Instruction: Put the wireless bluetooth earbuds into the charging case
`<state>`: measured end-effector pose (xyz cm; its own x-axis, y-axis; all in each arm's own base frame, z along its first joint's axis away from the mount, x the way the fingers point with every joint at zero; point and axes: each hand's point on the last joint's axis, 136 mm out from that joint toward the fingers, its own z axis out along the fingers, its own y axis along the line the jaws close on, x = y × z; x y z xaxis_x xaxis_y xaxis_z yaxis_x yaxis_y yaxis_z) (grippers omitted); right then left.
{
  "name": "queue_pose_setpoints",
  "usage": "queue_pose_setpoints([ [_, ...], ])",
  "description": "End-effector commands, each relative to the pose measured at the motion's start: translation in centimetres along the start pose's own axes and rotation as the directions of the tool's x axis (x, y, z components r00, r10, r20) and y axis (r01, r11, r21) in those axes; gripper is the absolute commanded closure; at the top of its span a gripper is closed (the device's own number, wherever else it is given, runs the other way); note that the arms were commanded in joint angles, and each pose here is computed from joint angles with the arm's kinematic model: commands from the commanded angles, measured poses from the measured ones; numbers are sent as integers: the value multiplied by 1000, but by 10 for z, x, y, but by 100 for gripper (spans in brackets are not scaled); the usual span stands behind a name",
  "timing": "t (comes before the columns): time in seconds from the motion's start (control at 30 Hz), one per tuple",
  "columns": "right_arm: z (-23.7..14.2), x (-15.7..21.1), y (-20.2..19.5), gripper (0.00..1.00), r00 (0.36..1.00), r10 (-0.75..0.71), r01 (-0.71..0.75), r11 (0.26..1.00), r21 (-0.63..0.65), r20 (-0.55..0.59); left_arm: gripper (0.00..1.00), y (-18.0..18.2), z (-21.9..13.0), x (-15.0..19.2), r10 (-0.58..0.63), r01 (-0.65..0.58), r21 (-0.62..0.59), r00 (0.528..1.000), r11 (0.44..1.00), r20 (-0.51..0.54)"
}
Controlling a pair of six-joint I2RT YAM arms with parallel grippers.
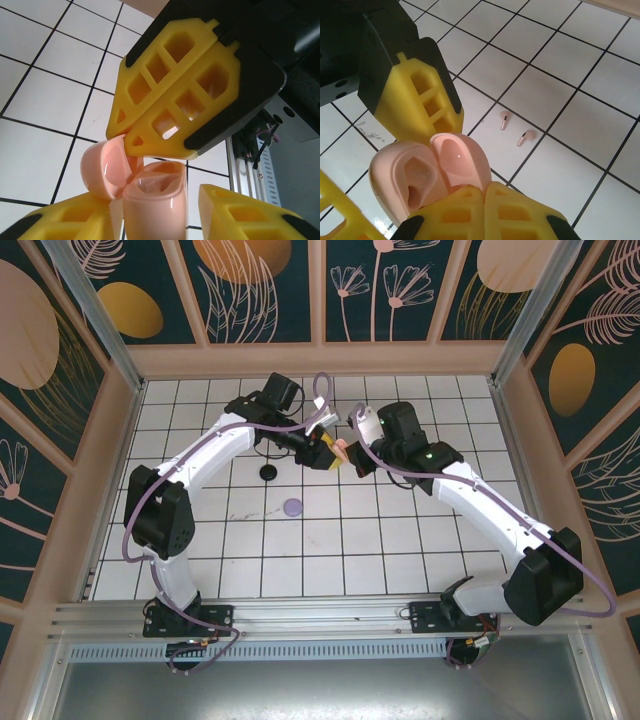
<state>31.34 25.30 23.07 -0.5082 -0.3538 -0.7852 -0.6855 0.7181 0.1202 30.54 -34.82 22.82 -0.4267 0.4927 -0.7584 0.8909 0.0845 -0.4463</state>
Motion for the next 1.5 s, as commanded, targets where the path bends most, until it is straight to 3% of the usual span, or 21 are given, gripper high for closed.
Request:
queue_pose_setpoints([
  [0.0, -3, -14, 10, 100, 999, -19, 20, 999, -31, 26, 60, -6, 0, -16, 50, -52, 45, 998, 998, 48],
  [0.33, -9, -27, 5, 99, 997, -15, 15, 1000, 8, 70, 82, -8, 1, -17, 49, -53, 64, 996, 996, 71],
  [0.47, -26, -48, 3, 60, 990, -3, -2, 999, 34, 141, 91, -5, -2, -24, 58, -61, 22, 991, 998, 121],
  [0.5, -32, -53, 3, 56, 988, 2, -8, 999, 37, 155, 92, -5, -4, -26, 65, -67, 12, 988, 998, 140],
  [0.73, -90, -82, 6, 46, 956, 80, -81, 997, -8, 282, 97, -2, -47, -57, 109, -79, -101, 932, 992, 346],
  [0.9, -104, -72, 24, 46, 935, 181, -149, 981, -123, 306, 100, 4, -81, -63, 149, -43, -238, 881, 970, 448],
  [1.0, -92, -58, 21, 46, 927, 248, -218, 967, -135, 283, 100, 2, -102, -65, 196, -19, -332, 837, 943, 511],
  [1.27, -8, -19, -18, 47, 915, 396, -399, 917, 21, 77, 100, -6, -153, -58, 317, 112, -523, 683, 845, 658],
  [1.47, 59, 9, -37, 50, 898, 431, -420, 900, 117, -89, 100, -3, -168, -49, 342, 169, -559, 639, 812, 689],
])
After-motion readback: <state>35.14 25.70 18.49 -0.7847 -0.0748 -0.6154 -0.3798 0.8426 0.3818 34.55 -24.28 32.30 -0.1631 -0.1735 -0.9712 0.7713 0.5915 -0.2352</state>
